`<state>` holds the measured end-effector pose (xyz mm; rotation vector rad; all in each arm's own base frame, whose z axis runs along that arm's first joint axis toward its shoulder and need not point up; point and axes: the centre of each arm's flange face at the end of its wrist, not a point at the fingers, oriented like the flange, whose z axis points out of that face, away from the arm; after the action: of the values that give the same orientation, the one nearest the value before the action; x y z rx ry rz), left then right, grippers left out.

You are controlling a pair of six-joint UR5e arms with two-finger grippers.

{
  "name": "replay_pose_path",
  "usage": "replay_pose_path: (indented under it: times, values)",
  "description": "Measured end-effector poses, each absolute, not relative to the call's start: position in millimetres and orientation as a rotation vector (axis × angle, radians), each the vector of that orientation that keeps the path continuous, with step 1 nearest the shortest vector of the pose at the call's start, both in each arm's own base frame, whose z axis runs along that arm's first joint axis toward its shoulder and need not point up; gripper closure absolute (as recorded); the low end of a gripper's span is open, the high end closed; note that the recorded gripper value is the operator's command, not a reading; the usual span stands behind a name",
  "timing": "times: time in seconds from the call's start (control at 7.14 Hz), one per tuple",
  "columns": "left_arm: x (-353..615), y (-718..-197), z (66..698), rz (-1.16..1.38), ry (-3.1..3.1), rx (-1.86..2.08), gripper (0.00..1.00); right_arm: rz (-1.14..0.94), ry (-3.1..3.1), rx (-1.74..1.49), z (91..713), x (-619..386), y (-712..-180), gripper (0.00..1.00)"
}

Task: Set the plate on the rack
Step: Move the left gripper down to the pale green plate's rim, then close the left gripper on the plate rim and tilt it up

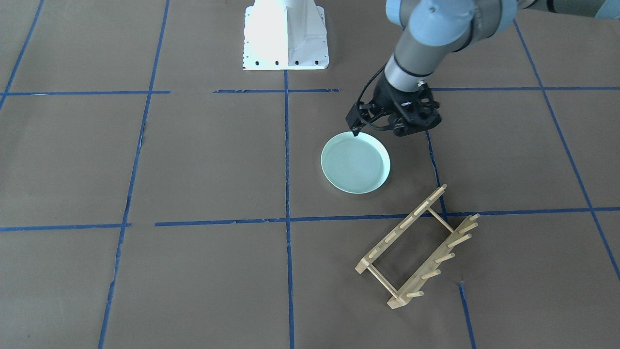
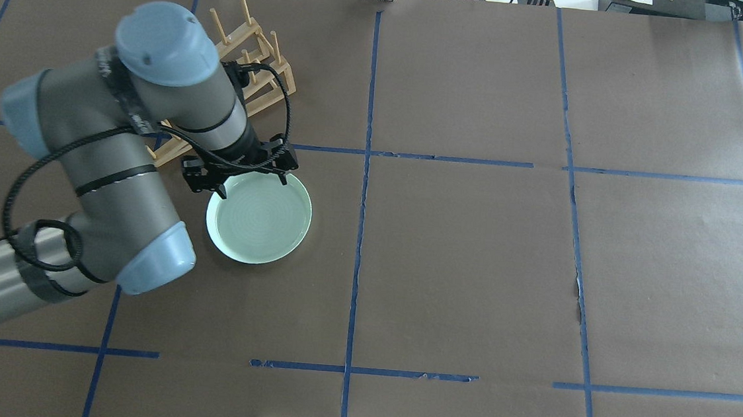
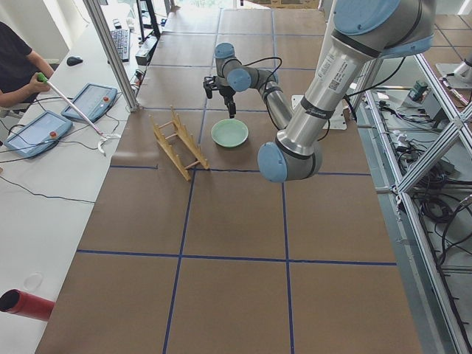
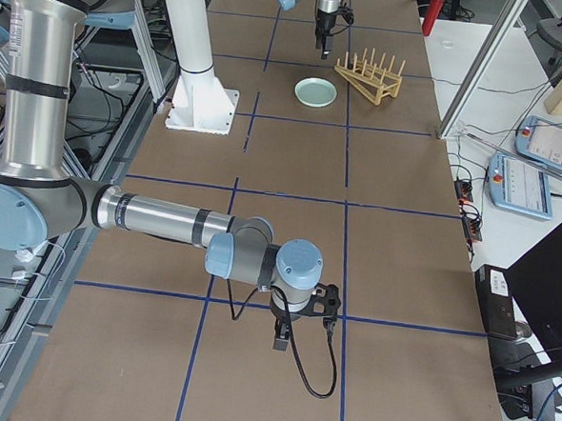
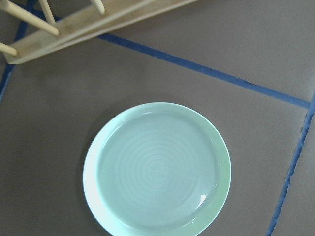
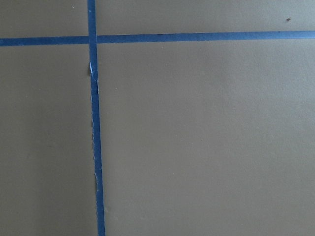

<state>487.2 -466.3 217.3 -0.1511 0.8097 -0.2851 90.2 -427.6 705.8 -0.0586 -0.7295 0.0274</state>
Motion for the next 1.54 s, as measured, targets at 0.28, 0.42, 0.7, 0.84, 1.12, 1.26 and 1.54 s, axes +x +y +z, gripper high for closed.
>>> replay_pose_path:
  times: [0.28,0.42,0.7,0.84,1.12,1.26,1.54]
  values:
    - [564.0,-455.4,230.1,-0.258,0.724,-0.153,0.02,0.027,-0.730,-0.059,705.8,90.1,-427.6,0.00]
    - [581.6,-457.5,236.4,-0.249,0.699,-0.121,0.07,0.027,-0.730,-0.059,705.8,90.2,-427.6,0.00]
    - [591.2,-464.7,235.8,-0.215,0.684,-0.038,0.28,0.027,-0.730,-0.059,705.8,90.1,-427.6,0.00]
    - [591.4,-467.8,233.2,-0.209,0.684,-0.005,0.33,0.027,-0.729,-0.059,705.8,90.1,-427.6,0.00]
    - [592.2,-471.3,231.2,-0.204,0.695,0.032,0.33,0.027,-0.730,-0.059,705.8,90.1,-427.6,0.00]
    - [593.3,-472.4,232.1,-0.204,0.698,0.038,0.33,0.027,-0.730,-0.059,705.8,90.2,-427.6,0.00]
    - [597.0,-475.7,236.7,-0.204,0.707,0.045,0.54,0.027,-0.730,-0.059,705.8,90.1,-427.6,0.00]
